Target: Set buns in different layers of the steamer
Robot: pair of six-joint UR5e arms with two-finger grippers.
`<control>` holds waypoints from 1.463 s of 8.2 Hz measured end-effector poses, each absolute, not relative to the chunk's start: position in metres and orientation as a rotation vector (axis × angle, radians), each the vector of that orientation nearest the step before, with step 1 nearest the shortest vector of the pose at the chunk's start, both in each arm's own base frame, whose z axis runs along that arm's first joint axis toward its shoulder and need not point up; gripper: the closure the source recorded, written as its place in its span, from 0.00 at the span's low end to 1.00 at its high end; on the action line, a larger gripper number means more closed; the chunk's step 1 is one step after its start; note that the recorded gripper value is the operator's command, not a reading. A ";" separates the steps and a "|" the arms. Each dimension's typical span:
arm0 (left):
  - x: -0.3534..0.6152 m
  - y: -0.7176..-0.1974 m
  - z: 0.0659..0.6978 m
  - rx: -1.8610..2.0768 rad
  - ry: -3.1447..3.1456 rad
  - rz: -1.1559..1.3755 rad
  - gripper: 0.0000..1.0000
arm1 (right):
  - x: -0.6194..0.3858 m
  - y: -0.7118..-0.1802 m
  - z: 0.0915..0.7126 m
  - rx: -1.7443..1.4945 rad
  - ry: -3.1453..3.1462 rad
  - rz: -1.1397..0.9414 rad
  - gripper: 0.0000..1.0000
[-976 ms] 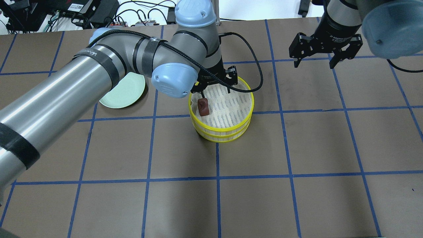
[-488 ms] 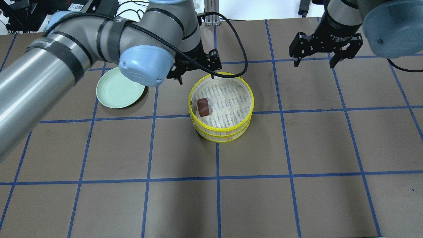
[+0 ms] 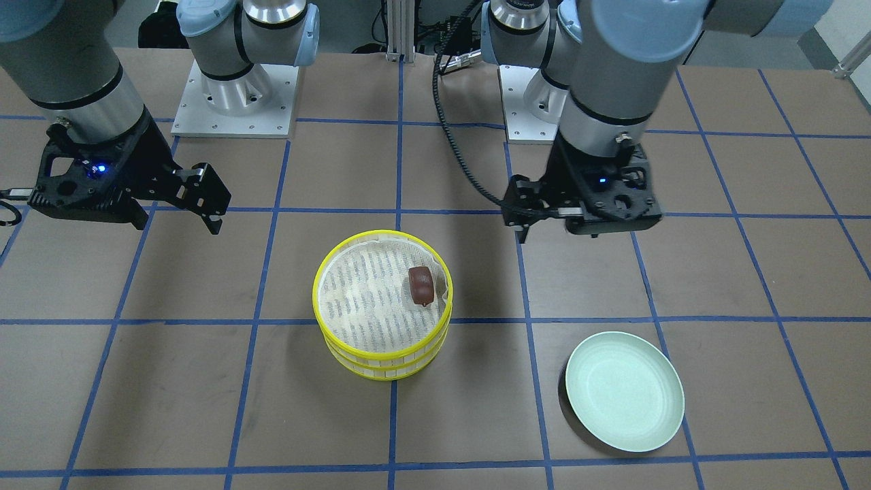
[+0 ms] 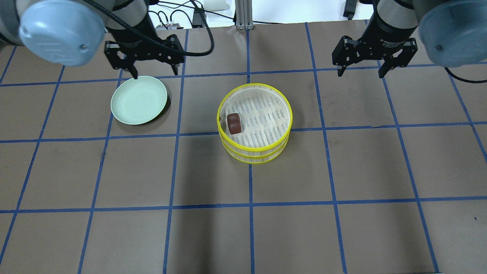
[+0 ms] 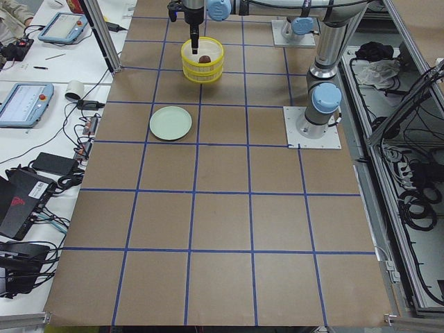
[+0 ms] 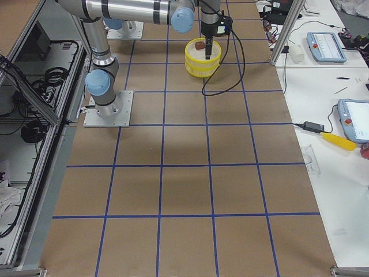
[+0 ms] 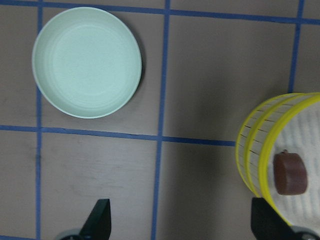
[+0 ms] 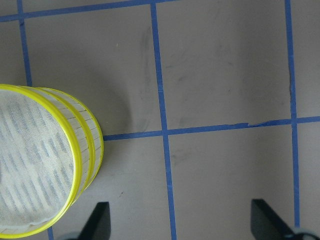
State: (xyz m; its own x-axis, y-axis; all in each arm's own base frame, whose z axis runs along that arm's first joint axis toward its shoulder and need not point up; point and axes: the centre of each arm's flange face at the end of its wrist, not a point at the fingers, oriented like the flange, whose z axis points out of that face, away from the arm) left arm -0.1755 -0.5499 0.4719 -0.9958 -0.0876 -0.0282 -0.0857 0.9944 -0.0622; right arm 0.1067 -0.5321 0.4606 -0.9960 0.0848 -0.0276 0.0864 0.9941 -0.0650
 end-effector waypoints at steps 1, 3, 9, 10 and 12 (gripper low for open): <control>-0.138 -0.552 0.484 -0.147 3.101 -0.104 0.00 | 0.106 -0.532 0.461 0.134 3.117 -0.104 0.00; -0.077 -0.553 0.499 -0.156 3.095 -0.123 0.00 | 0.106 -0.529 0.464 0.133 3.121 -0.106 0.00; -0.032 -0.545 0.507 -0.167 3.086 -0.142 0.00 | 0.107 -0.528 0.464 0.133 3.111 -0.107 0.00; -0.032 -0.545 0.507 -0.167 3.085 -0.143 0.00 | 0.107 -0.528 0.465 0.133 3.110 -0.106 0.00; -0.031 -0.545 0.507 -0.167 3.085 -0.146 0.00 | 0.107 -0.528 0.464 0.141 3.111 -0.102 0.00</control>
